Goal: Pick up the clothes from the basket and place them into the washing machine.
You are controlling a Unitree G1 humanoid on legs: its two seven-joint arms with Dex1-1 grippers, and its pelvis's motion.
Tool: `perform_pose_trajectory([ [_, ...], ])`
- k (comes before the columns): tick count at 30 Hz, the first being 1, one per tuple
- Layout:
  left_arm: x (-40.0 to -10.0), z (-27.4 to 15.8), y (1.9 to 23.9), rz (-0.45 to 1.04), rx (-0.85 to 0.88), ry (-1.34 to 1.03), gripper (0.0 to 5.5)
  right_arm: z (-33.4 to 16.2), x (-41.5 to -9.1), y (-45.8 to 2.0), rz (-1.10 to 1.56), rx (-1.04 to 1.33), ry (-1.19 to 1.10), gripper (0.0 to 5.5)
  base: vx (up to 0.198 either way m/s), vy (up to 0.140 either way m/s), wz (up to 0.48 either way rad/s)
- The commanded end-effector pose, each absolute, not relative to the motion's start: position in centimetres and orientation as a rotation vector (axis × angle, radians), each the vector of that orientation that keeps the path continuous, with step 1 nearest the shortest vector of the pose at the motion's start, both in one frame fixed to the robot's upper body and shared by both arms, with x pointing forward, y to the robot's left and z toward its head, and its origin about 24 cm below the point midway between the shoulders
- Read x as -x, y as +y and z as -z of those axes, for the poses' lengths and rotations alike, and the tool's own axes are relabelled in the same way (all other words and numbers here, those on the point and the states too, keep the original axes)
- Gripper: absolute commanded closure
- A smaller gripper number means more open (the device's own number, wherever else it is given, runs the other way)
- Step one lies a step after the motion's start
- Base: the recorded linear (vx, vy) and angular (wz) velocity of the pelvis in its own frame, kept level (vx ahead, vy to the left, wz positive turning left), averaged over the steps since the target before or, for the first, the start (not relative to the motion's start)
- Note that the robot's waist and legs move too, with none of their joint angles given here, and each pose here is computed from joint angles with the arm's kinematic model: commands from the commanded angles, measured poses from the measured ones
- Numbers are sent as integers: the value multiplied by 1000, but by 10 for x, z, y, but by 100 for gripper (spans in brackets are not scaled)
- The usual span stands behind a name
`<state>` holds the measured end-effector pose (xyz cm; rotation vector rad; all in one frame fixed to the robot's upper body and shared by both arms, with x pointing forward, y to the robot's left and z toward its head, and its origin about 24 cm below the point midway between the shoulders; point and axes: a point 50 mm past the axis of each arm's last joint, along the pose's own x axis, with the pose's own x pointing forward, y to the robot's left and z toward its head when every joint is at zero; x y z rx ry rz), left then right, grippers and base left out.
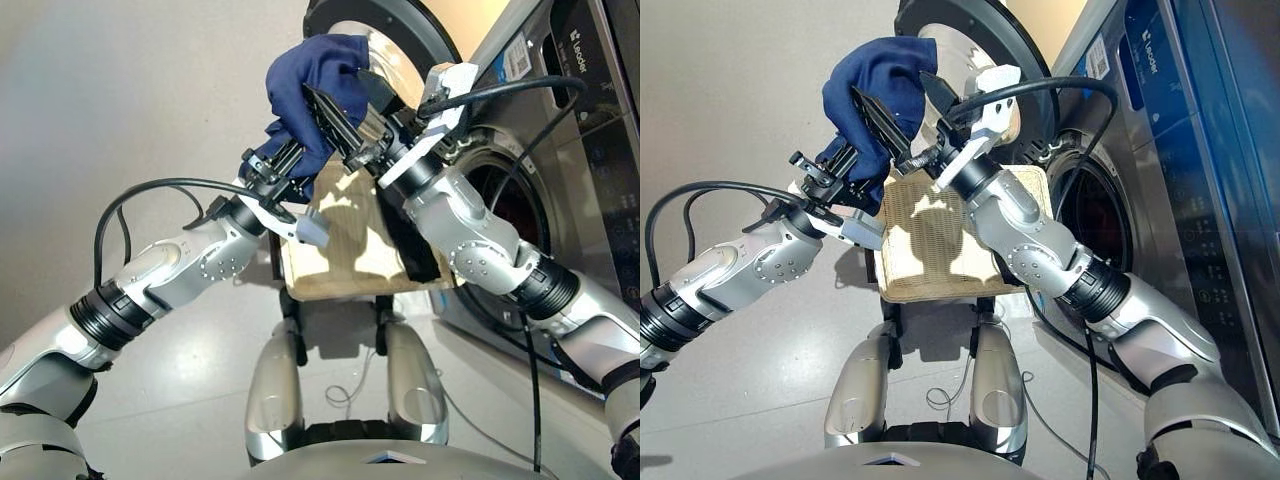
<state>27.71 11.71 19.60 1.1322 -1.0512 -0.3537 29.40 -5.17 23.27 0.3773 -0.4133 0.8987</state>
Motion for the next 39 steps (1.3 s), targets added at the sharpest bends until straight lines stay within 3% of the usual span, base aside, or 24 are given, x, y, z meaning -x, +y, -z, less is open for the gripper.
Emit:
perform_pose_trajectory([
  [1,-239,-234,71,458,-990,-1444,550,-215,-286,-23,-994,-363,-312,513,0,0,0],
  [2,-240,-234,71,461,-994,-1441,550,-215,-286,-23,-993,-362,-314,550,0,0,0],
  [22,-242,-233,71,450,-1016,-1435,550,-213,-285,-29,-969,-396,-324,550,0,0,0],
  [23,-243,-233,72,448,-1012,-1429,513,-212,-286,-30,-960,-396,-327,550,0,0,0],
  [24,-244,-230,74,442,-990,-1398,293,-213,-287,-36,-929,-396,-358,550,0,0,0],
  [25,-243,-230,74,442,-990,-1397,0,-212,-287,-36,-929,-396,-357,550,0,0,0],
  [32,-250,-216,83,360,-821,-1254,0,-179,-304,-77,-536,-563,-379,550,0,0,0],
  [39,-251,-207,87,342,-687,-1168,0,-143,-317,-108,-271,-580,-316,550,0,0,0],
])
